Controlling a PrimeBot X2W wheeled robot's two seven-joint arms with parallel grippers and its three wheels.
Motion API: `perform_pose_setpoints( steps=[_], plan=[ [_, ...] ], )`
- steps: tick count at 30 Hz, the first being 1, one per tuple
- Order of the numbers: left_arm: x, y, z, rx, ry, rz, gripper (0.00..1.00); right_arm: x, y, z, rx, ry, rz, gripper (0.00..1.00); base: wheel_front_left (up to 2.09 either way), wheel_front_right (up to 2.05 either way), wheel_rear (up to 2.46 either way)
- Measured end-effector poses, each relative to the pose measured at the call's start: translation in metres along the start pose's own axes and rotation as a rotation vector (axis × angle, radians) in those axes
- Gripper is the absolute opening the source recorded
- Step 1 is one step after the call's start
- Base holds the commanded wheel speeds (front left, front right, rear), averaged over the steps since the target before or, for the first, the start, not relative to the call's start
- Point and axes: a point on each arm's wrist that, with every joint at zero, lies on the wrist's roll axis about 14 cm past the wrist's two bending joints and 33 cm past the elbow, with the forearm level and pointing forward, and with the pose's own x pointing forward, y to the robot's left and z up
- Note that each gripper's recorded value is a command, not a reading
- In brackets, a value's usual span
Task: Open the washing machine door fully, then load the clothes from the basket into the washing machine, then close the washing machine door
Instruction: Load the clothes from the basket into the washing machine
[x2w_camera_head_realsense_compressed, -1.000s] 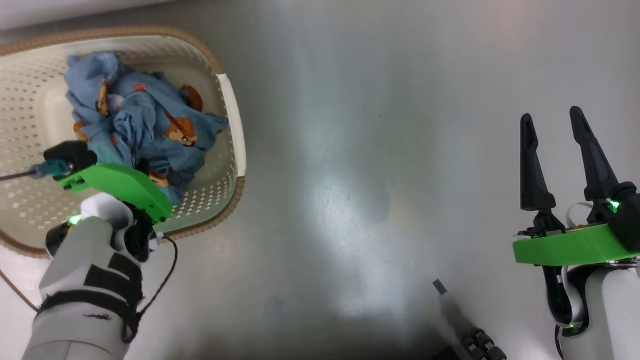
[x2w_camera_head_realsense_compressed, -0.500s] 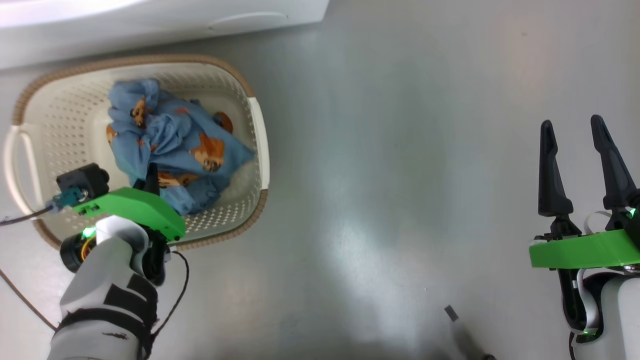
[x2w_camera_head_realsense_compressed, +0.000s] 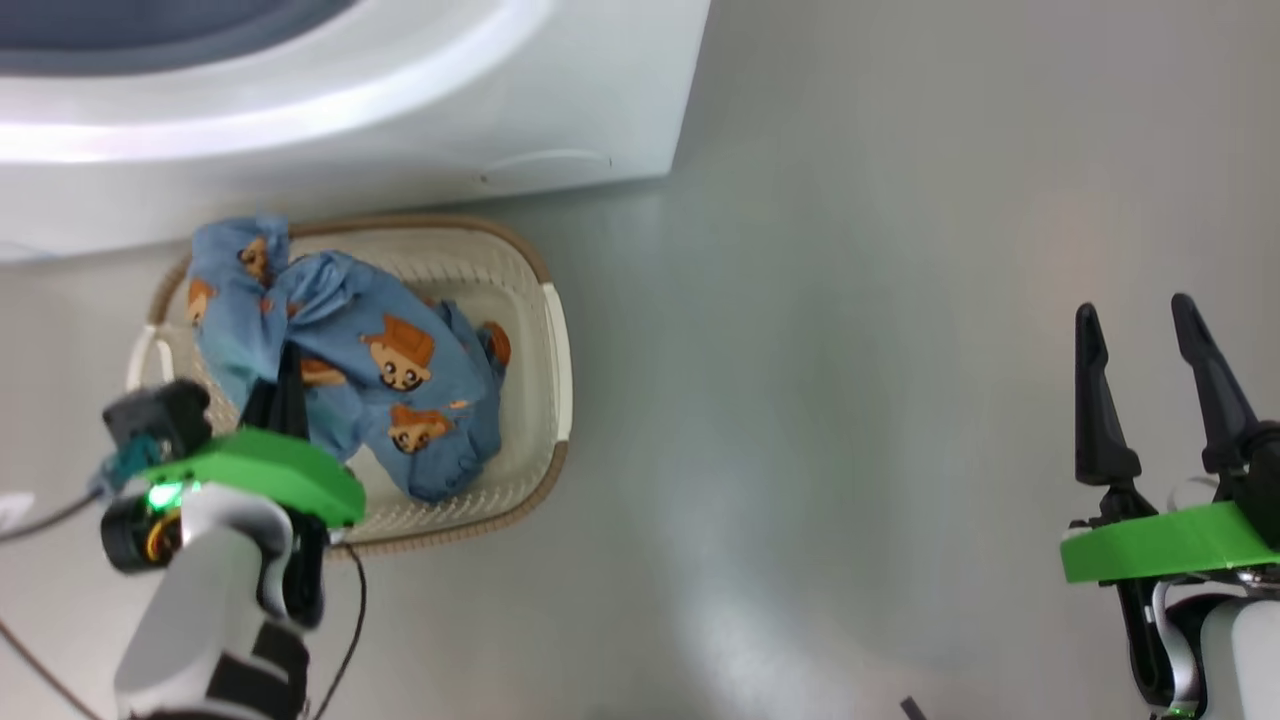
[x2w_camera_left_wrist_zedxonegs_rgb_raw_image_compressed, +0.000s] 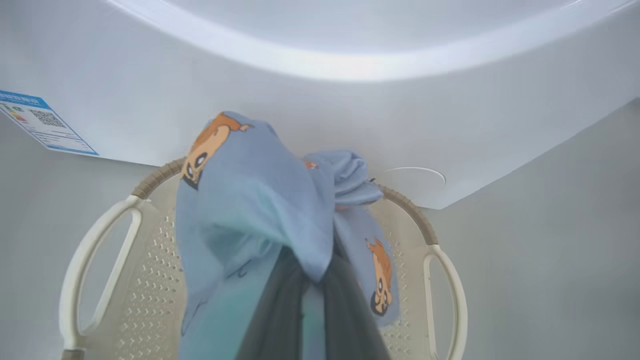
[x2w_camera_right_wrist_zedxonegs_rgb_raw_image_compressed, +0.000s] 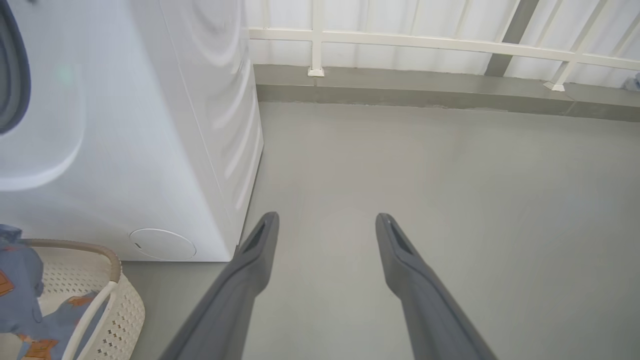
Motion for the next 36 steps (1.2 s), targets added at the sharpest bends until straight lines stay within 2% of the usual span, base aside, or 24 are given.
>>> perform_pose_setpoints(
  steps=[10,21,28,36],
  plan=[
    [-0.070,-0.007,0.045,0.066,-0.205,-0.041,0.00,-0.035,0.002,0.038,-0.008,-0.075,0.010,1.00,0.00,0.00,0.00],
    [-0.153,-0.014,0.053,0.075,-0.329,-0.070,0.00,-0.089,0.004,0.065,-0.040,-0.116,0.028,1.00,0.00,0.00,0.00],
    [-0.189,-0.012,0.058,0.083,-0.377,-0.081,0.00,-0.118,0.005,0.081,-0.043,-0.164,0.033,1.00,0.00,0.00,0.00],
    [-0.212,-0.010,0.075,0.084,-0.446,-0.080,0.00,-0.131,0.009,0.096,-0.044,-0.211,0.046,1.00,0.00,0.00,0.00]
  ],
)
